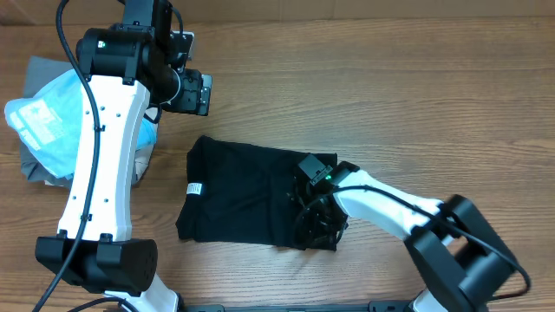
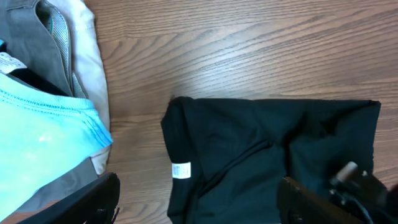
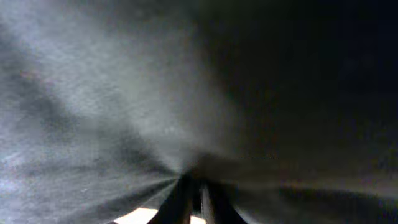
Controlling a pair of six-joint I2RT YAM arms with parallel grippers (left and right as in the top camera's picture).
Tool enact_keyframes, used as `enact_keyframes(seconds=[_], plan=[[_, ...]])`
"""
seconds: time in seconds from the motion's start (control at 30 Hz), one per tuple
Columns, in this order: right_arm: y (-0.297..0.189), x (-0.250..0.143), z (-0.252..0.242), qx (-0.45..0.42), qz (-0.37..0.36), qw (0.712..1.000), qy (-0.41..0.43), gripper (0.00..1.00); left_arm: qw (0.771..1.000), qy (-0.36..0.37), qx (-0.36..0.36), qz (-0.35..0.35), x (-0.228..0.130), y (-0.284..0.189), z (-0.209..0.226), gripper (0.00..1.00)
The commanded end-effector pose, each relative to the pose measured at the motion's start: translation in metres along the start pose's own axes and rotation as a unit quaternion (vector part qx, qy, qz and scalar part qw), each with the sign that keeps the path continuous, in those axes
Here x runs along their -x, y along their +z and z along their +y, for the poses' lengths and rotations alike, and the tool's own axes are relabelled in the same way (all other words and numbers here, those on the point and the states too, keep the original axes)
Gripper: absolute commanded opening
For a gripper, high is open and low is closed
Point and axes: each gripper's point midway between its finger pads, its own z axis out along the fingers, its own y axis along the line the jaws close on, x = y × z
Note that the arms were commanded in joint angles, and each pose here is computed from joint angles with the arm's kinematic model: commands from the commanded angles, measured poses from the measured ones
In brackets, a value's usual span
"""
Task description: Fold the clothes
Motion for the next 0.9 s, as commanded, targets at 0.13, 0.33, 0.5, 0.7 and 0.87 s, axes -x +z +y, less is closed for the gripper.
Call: enact_keyframes(seconds=[0.13, 0.33, 0.5, 0.7, 0.87], plan=[[-0.025, 0.016, 0.009, -0.013, -0.036, 0.999, -0.029, 0.06, 1.0, 0.008, -0.007, 0.0, 0.001, 0.001, -0.001, 0.84], [-0.103, 0.064, 0.039, 0.006, -0.184, 0.983, -0.009, 0.08, 1.0, 0.008, -0.007, 0.001, 0.001, 0.001, -0.001, 0.84], [-0.117, 0.104, 0.047, 0.029, -0.263, 0.964, 0.032, 0.13, 1.0, 0.008, -0.007, 0.001, 0.001, 0.001, -0.001, 0.84], [-0.089, 0.136, 0.014, -0.026, -0.287, 0.951, 0.116, 0.13, 1.0, 0.008, -0.007, 0.001, 0.0, 0.001, -0.001, 0.85], [-0.071, 0.154, -0.005, -0.037, -0.289, 0.946, 0.143, 0.13, 1.0, 0.008, -0.007, 0.002, 0.0, 0.001, -0.001, 0.85]])
